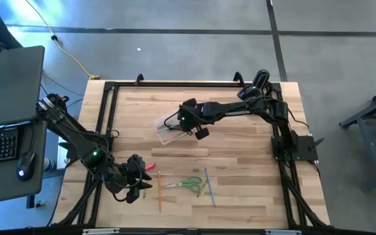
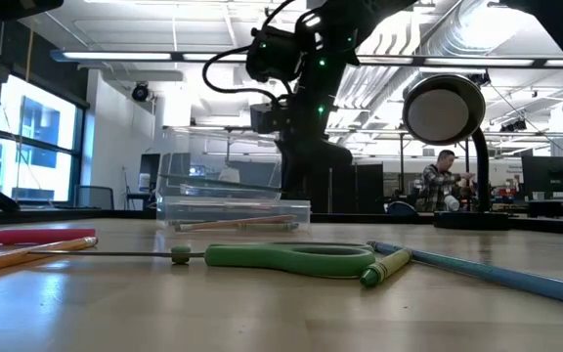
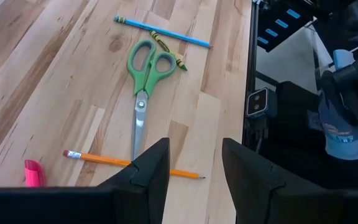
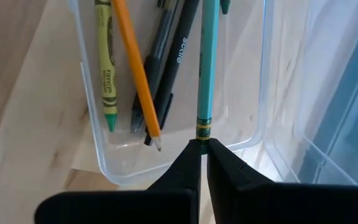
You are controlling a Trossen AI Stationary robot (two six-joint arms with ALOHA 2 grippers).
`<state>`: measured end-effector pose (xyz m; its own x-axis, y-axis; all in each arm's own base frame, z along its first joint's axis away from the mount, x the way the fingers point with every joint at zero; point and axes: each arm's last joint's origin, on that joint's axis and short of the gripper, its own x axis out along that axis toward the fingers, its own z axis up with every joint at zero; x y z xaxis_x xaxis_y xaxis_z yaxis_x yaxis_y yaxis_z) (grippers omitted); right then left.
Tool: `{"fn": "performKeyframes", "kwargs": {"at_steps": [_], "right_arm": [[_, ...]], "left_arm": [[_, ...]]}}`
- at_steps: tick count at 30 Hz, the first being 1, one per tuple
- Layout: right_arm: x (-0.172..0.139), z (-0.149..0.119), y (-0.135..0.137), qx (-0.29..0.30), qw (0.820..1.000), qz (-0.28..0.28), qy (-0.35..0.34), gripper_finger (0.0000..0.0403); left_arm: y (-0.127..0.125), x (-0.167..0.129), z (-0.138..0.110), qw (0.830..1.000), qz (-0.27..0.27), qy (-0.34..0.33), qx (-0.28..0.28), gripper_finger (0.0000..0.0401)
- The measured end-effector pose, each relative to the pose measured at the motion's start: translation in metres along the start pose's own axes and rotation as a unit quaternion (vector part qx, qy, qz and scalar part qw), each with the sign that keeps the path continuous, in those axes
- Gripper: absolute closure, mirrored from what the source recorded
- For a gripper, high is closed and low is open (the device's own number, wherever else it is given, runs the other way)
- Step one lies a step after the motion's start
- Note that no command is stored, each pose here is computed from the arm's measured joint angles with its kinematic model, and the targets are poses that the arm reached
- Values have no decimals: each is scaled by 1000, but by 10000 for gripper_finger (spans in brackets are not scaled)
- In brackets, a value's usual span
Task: Pick & place school supplies into a supply box
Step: Put the right blue pencil into the supply box, then adjust the supply box
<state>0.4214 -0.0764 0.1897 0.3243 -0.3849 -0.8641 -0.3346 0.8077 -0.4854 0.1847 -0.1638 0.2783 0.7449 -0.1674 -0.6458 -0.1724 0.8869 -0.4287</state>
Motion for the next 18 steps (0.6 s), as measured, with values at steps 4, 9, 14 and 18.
{"fn": "performKeyframes", "kwargs": {"at_steps": [4, 9, 14, 18], "right_arm": [[0, 0, 0, 28, 999, 15, -12, 402], [0, 0, 0, 30, 999, 10, -5, 398], [1, -7, 2, 30, 999, 11, 29, 355], [3, -11, 0, 32, 999, 26, 31, 314]], "left_arm": [[0, 0, 0, 1000, 0, 0, 0, 222], [0, 0, 0, 1000, 0, 0, 0, 222], [0, 0, 0, 1000, 0, 0, 0, 222], [0, 0, 0, 1000, 0, 0, 0, 222]]}}
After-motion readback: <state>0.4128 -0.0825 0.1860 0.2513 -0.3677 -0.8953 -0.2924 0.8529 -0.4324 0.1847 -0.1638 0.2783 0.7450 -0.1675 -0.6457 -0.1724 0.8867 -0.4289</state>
